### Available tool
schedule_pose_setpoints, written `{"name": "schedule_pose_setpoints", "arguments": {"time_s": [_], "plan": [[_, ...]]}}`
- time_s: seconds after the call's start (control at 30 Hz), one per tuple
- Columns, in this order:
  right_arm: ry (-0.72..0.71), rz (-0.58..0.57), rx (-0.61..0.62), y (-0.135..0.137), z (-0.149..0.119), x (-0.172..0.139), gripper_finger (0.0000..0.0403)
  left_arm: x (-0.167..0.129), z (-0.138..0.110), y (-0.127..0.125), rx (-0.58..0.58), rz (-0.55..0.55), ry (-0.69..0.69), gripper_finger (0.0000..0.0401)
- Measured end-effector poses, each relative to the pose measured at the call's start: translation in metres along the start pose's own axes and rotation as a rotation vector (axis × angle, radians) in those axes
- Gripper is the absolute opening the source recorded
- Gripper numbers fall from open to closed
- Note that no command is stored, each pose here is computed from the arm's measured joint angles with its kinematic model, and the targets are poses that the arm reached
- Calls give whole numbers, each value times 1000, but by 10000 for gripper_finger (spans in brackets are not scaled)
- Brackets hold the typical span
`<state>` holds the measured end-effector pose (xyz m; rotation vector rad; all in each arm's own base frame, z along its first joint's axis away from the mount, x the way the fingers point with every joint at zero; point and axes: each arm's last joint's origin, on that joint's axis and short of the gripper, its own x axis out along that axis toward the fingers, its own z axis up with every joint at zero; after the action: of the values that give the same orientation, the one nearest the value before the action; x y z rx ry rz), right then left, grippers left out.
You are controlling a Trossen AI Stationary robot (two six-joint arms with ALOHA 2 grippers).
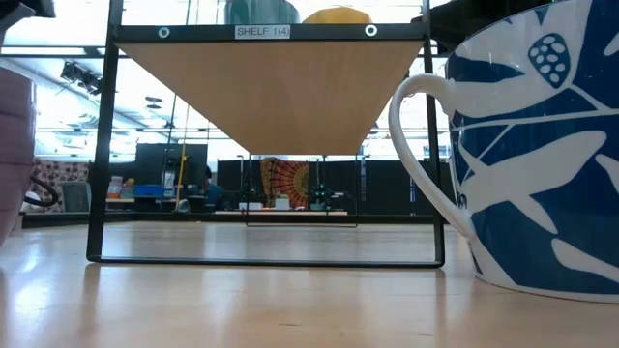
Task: Place coffee mugs
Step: Put the purple mug on the shelf
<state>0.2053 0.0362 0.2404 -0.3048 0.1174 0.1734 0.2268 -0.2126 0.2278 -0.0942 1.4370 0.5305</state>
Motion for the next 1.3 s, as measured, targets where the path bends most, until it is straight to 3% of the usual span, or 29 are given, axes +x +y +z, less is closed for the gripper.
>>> {"name": "schedule_pose_setpoints", "arguments": {"time_s": [0.5, 0.9, 1.3], "plan": [[0, 0, 0, 0, 0, 0, 133, 0, 4, -5, 588, 6, -100, 34], [0, 0, -1, 0, 0, 0, 133, 0, 5, -9, 850, 10, -143, 56], [6, 1, -2, 0, -1, 0, 133, 1, 5, -10, 868, 13, -156, 173]]}}
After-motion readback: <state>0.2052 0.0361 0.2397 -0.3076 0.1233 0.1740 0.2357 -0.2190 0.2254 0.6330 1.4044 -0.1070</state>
